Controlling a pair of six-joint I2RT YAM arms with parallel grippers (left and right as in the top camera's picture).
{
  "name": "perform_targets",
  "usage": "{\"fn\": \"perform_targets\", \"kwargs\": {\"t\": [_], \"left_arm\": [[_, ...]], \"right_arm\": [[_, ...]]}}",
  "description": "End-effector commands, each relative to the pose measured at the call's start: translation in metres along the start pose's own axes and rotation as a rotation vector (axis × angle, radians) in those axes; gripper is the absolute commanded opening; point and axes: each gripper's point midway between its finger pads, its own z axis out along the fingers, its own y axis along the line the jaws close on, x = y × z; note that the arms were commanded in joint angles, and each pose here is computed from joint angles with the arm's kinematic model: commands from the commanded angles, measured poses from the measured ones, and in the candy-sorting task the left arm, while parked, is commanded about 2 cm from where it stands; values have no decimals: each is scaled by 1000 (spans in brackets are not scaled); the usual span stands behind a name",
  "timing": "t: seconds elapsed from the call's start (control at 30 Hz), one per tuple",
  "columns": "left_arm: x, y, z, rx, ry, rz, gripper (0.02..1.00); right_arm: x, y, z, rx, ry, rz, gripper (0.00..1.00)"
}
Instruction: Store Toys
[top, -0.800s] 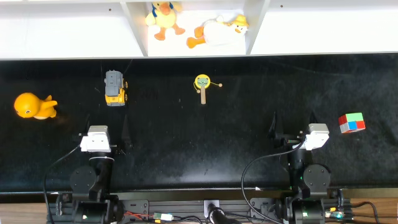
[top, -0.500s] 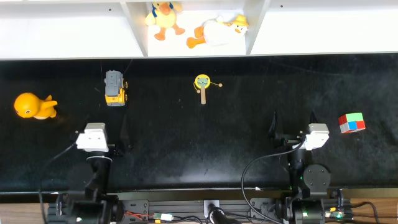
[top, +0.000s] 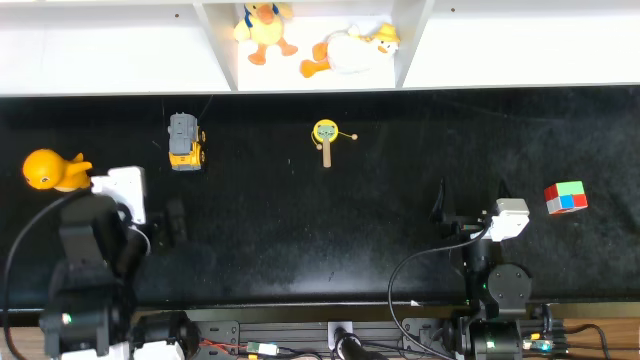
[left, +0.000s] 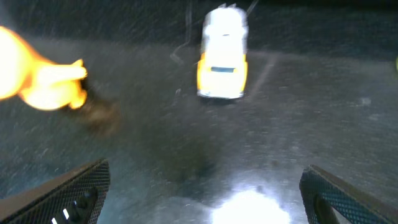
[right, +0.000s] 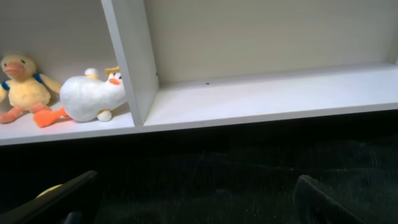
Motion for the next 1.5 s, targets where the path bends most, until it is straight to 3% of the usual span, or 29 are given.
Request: {"fn": "perform_targets", "kwargs": {"t": [0.03, 0.47, 0.57, 0.67, 0.93, 1.3, 1.5], "left_arm": [[-16, 20, 0, 12, 6, 9, 993], [-22, 108, 13, 25, -39, 11, 996], [-17, 131, 15, -17, -34, 29, 998], [-17, 155, 9, -53, -87, -39, 998], [-21, 185, 12, -109, -126, -46, 998], [-21, 204, 81, -77, -59, 19, 998], [-19, 212, 97, -142, -8, 24, 998]], "right_arm": [[4, 0, 0, -1, 1, 4, 996], [4, 0, 0, -1, 1, 4, 996], [4, 0, 0, -1, 1, 4, 996], [4, 0, 0, -1, 1, 4, 996], [4, 0, 0, -1, 1, 4, 996], [4, 0, 0, -1, 1, 4, 993], [4, 0, 0, -1, 1, 4, 993]]}}
